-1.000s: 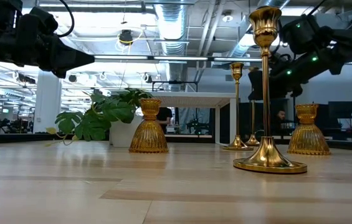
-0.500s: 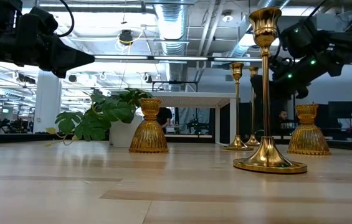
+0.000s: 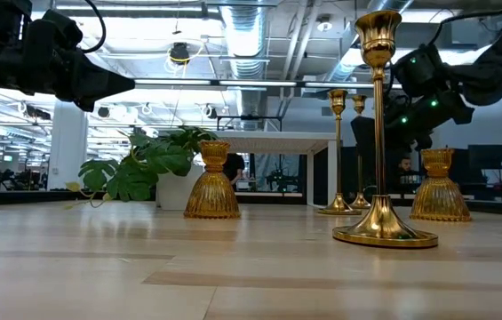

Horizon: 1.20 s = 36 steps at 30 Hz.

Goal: Pick & Place candle stick holders
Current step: Put the top gold candle holder on the shelf

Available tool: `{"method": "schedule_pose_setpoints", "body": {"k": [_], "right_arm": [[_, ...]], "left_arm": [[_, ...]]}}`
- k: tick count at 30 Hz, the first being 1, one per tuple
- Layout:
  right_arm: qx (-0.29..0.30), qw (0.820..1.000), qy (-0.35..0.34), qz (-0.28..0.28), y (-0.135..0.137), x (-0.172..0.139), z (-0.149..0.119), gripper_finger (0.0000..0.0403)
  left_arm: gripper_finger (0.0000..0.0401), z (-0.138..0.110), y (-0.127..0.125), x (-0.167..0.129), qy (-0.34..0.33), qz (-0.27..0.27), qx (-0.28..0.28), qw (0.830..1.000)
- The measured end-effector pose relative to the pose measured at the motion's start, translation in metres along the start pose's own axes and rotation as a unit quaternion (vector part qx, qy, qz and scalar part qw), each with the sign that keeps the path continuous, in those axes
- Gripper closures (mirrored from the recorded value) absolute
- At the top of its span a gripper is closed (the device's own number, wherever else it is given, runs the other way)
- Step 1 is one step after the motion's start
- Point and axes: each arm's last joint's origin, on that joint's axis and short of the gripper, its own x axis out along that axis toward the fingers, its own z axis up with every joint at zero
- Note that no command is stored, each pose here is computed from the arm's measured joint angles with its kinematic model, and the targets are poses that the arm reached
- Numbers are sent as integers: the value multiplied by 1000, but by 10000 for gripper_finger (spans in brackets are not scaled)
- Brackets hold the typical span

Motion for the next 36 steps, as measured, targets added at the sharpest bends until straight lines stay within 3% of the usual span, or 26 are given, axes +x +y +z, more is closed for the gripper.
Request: {"method": "schedule_pose_setpoints", "body": {"k": [7, 21, 30, 36], "right_arm": [[12, 999, -30, 3, 1, 1, 5, 207], [1, 999, -32, 3, 1, 1, 6, 384], [-16, 998, -65, 3, -3, -8, 20, 397], [-27, 997, -77, 10, -3, -18, 55, 398]], "left_arm": [[395, 0, 0, 0, 0, 0, 0, 1000], [395, 0, 0, 0, 0, 0, 0, 1000], [395, 0, 0, 0, 0, 0, 0, 1000], [395, 0, 0, 0, 0, 0, 0, 1000]]}}
